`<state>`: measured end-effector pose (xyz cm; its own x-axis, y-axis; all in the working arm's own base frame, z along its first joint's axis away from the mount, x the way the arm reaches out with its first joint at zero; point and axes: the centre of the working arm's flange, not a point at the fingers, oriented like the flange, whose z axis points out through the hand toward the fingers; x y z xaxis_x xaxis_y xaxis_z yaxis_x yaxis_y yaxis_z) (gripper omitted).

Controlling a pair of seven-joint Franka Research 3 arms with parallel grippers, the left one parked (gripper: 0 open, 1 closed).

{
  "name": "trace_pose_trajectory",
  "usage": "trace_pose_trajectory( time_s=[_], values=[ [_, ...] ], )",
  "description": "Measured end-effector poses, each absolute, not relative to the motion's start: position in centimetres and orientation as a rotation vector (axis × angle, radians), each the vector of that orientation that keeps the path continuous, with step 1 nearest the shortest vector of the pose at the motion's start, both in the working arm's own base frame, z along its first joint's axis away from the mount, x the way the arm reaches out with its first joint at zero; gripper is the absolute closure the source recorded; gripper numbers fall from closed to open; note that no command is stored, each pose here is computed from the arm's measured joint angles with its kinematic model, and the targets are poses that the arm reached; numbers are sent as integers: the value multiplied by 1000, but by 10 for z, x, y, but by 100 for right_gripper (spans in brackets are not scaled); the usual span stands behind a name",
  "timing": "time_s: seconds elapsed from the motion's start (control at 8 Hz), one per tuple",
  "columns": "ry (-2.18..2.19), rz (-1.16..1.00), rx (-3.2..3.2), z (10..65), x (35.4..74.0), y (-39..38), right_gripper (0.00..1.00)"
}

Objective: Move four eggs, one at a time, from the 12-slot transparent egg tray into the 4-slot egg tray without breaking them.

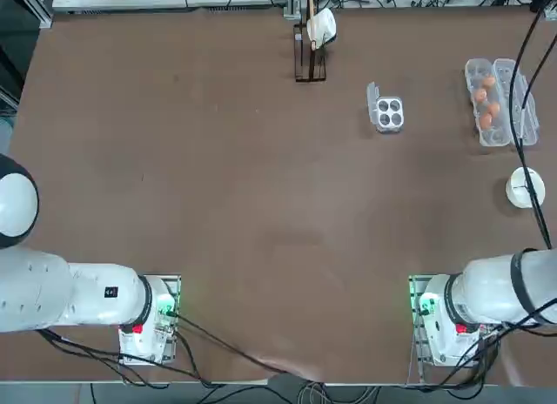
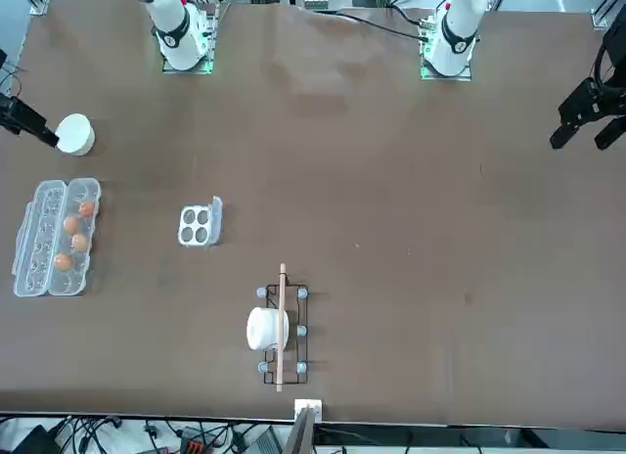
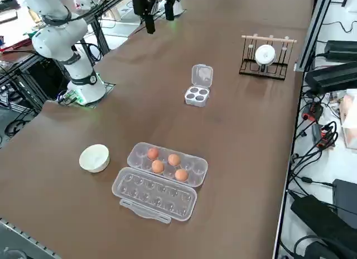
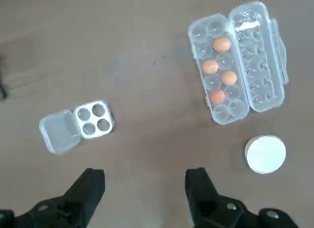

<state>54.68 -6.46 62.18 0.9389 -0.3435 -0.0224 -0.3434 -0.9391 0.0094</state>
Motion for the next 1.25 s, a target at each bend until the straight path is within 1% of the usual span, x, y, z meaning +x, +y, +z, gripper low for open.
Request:
trace_pose_trajectory(
  time_s=[0.25,0.5,0.62,0.88,1.25],
  values=[
    [-949,-49,2974,593,562,-90,0],
    [-1269,-104,2794,540,577,-120,0],
    [-1424,-123,2707,513,578,-145,0],
    [-1771,-79,2501,463,569,-196,1],
    [-2086,-50,2255,388,541,-228,3]
  ],
)
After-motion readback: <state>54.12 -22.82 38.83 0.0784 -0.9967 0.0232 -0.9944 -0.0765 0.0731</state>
